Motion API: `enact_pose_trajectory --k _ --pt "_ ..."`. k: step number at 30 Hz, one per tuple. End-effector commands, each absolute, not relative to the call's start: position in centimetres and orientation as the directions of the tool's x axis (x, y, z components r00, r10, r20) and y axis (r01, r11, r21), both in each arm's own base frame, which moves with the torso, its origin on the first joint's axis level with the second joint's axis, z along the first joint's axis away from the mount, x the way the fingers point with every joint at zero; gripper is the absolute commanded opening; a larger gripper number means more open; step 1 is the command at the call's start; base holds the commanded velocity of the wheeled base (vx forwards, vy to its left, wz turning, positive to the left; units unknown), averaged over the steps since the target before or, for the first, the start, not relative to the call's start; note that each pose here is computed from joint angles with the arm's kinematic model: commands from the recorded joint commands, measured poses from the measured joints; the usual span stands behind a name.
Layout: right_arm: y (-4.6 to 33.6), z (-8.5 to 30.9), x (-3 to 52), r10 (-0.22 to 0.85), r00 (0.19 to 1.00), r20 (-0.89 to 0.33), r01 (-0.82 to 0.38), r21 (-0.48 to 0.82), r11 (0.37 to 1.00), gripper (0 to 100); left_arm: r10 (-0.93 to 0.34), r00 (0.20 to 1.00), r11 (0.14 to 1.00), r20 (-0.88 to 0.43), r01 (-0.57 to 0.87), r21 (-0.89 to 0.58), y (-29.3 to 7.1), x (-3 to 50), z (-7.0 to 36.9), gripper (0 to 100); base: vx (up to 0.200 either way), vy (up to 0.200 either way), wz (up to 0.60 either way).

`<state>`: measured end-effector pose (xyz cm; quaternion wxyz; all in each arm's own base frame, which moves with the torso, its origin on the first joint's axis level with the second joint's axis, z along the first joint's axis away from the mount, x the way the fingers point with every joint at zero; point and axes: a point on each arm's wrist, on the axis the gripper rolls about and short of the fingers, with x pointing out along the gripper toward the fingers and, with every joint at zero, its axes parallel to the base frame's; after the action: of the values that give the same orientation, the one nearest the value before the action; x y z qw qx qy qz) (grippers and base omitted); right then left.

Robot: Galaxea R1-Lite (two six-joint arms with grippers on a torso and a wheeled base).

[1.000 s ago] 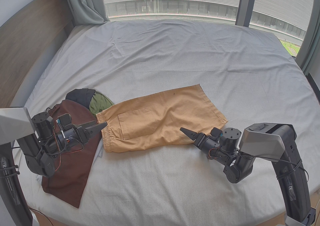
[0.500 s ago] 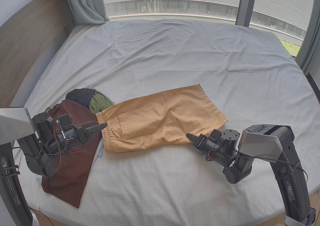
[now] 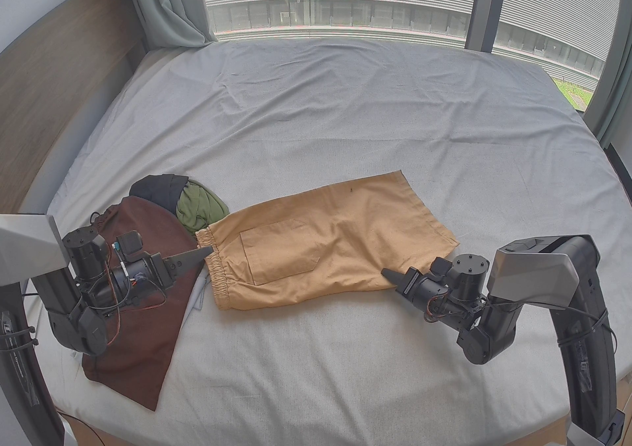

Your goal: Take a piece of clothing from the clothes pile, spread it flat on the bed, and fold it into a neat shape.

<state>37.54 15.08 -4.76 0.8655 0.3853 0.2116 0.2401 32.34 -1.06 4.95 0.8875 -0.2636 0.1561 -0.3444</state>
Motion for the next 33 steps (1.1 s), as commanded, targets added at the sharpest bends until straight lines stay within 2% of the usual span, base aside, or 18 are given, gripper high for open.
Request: enact_pose_trajectory --k 1,3,12,16,33 --pt "14.5 -2.9 36.7 0.575 0.8 -0.171 -0.261 0.764 0.59 0 -0.723 0.682 0.602 -0.106 0.548 -0.581 -1.3 31.8 4.7 100 0.0 0.0 0.0" --pt "14.5 -3.2 36.3 0.578 0.794 -0.19 -0.253 0.76 0.598 0 -0.743 0.66 0.594 -0.111 0.573 -0.564 -1.4 31.8 4.3 100 0.0 0.0 0.0" --pt "13.6 -3.2 34.3 0.574 0.778 -0.255 -0.237 0.727 0.645 0 -0.738 0.663 0.622 -0.123 0.598 -0.506 -1.1 32.2 3.5 100 0.0 0.0 0.0" --pt "13.0 -4.0 32.9 0.572 0.756 -0.317 -0.236 0.683 0.691 0 -0.737 0.665 0.624 -0.122 0.6 -0.5 -1.0 32.2 3.5 100 0.0 0.0 0.0" --pt "11.7 -4.9 28.3 0.559 0.683 -0.47 -0.187 0.627 0.756 0 -0.737 0.661 0.645 -0.141 0.625 -0.439 -1.0 31.9 2.8 100 0.0 0.0 0.0"
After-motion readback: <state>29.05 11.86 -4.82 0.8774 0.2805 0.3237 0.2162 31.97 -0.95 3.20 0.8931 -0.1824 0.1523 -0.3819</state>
